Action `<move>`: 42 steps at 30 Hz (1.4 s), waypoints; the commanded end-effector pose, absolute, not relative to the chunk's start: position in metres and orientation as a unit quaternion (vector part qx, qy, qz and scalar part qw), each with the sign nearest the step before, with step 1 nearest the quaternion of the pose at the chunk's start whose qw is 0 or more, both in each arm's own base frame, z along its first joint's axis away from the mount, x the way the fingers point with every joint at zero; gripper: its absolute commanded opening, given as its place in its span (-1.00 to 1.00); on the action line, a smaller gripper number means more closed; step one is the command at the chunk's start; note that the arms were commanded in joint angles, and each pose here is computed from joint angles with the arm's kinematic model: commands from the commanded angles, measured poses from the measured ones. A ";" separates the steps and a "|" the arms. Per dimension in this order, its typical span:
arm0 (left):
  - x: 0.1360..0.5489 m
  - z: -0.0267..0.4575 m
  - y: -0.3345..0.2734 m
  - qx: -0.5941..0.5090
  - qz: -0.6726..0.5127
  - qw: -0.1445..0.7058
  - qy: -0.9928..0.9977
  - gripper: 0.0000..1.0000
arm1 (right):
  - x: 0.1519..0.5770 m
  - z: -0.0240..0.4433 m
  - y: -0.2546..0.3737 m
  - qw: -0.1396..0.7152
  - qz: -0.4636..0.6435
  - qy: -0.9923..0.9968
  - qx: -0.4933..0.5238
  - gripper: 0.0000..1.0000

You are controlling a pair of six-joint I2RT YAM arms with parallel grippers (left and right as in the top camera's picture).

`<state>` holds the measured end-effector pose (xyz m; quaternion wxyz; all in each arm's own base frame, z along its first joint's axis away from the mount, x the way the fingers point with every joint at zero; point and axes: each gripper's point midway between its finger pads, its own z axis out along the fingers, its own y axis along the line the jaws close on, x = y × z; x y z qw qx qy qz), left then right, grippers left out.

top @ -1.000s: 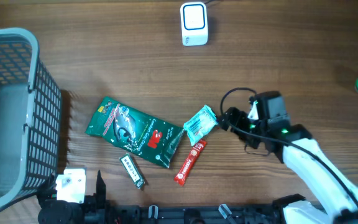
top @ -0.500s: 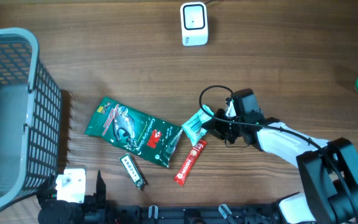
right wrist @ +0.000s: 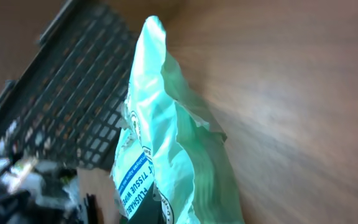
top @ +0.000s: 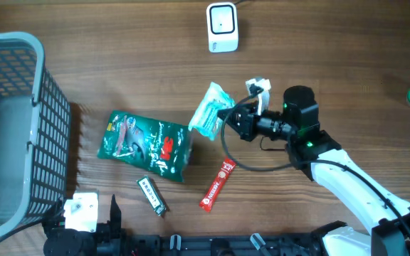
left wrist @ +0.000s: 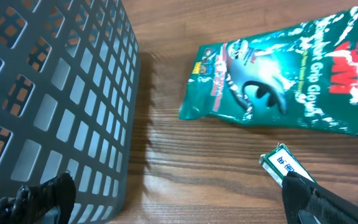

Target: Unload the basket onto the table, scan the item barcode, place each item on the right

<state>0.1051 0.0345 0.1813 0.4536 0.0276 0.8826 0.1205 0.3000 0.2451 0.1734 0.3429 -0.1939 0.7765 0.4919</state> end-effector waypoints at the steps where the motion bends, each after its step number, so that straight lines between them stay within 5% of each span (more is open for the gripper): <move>1: 0.105 0.183 0.036 0.033 0.127 0.457 0.880 1.00 | 0.276 0.188 0.261 0.395 0.493 0.681 -0.370 -0.91; 7: 0.105 0.183 0.036 0.033 0.127 0.457 0.880 1.00 | 0.186 0.211 0.256 0.459 0.545 0.318 -0.626 -0.91; 15: 0.105 0.183 0.036 0.033 0.127 0.457 0.880 1.00 | 0.184 0.221 0.261 0.537 0.466 0.191 -0.677 -0.91; 19: 0.105 0.183 0.036 0.033 0.127 0.457 0.880 1.00 | 0.186 0.219 0.262 0.508 0.496 0.239 -0.662 -0.92; 24: 0.105 0.183 0.036 0.033 0.127 0.457 0.880 1.00 | 0.236 0.165 0.270 0.383 0.512 0.577 -0.508 -0.91; 27: 0.105 0.183 0.036 0.033 0.127 0.457 0.880 1.00 | 0.295 0.123 0.250 0.322 0.439 0.796 -0.264 -0.91; 28: 0.105 0.183 0.036 0.033 0.127 0.457 0.880 1.00 | 0.314 0.107 0.234 0.288 0.415 0.856 -0.111 -0.91; 31: 0.105 0.183 0.036 0.033 0.127 0.457 0.880 1.00 | 0.314 0.084 0.217 0.148 0.428 0.870 0.196 -0.91; 38: 0.105 0.183 0.036 0.033 0.127 0.457 0.880 1.00 | 0.271 0.059 0.215 -0.082 0.396 0.789 0.462 -0.91; 42: 0.105 0.183 0.036 0.033 0.127 0.457 0.880 1.00 | 0.244 0.090 0.244 -0.237 0.439 0.729 0.468 -0.91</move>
